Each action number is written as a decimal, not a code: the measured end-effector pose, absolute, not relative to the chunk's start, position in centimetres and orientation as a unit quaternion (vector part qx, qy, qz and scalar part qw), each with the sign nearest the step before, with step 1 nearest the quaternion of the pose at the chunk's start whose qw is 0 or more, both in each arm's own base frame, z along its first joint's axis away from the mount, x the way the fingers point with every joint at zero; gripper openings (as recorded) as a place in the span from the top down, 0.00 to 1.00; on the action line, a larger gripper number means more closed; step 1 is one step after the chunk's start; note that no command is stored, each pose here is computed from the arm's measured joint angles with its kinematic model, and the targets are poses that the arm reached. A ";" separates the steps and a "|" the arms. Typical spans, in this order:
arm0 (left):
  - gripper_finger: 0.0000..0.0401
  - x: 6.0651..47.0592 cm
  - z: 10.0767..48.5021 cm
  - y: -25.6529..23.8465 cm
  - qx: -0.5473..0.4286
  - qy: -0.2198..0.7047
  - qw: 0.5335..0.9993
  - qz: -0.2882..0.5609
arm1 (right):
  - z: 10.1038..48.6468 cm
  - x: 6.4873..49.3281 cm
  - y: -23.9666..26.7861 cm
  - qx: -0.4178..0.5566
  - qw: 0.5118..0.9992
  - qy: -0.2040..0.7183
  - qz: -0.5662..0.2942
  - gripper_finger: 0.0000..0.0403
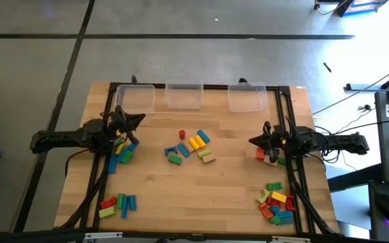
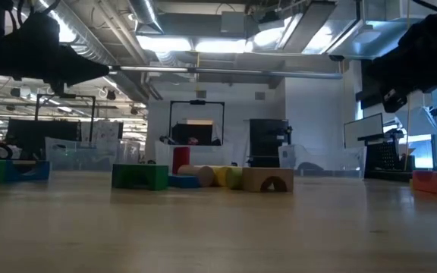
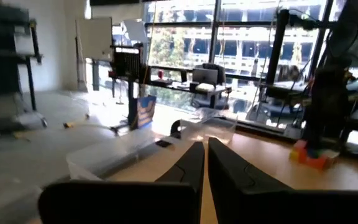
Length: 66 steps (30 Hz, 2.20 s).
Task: Sort blocks by size
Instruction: Put the red cylindrical block into the middle transparent bin
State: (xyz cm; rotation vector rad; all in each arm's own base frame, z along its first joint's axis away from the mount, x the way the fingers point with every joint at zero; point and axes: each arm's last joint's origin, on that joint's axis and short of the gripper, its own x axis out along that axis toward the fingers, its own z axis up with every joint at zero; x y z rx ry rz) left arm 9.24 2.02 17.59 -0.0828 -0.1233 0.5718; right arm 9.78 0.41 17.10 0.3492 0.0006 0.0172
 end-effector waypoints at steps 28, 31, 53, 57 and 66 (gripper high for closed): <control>0.96 12.6 23.0 1.6 -0.028 -0.021 0.982 0.186 | 21.1 12.1 0.0 0.092 0.992 0.014 -0.086 0.98; 0.96 14.3 23.8 1.5 -0.024 0.010 0.984 0.179 | 21.6 12.7 0.0 0.086 0.992 0.025 -0.086 0.98; 0.96 25.1 23.5 -0.6 0.040 0.181 0.975 0.125 | 21.7 15.2 0.2 0.112 0.990 0.011 -0.083 0.98; 0.96 25.7 22.5 -0.6 0.057 0.204 0.970 0.122 | 21.5 15.7 0.2 0.111 0.991 0.009 -0.080 0.98; 0.78 25.8 21.9 0.2 0.024 0.222 0.964 0.144 | 20.8 16.7 0.3 0.097 0.991 0.023 -0.083 0.79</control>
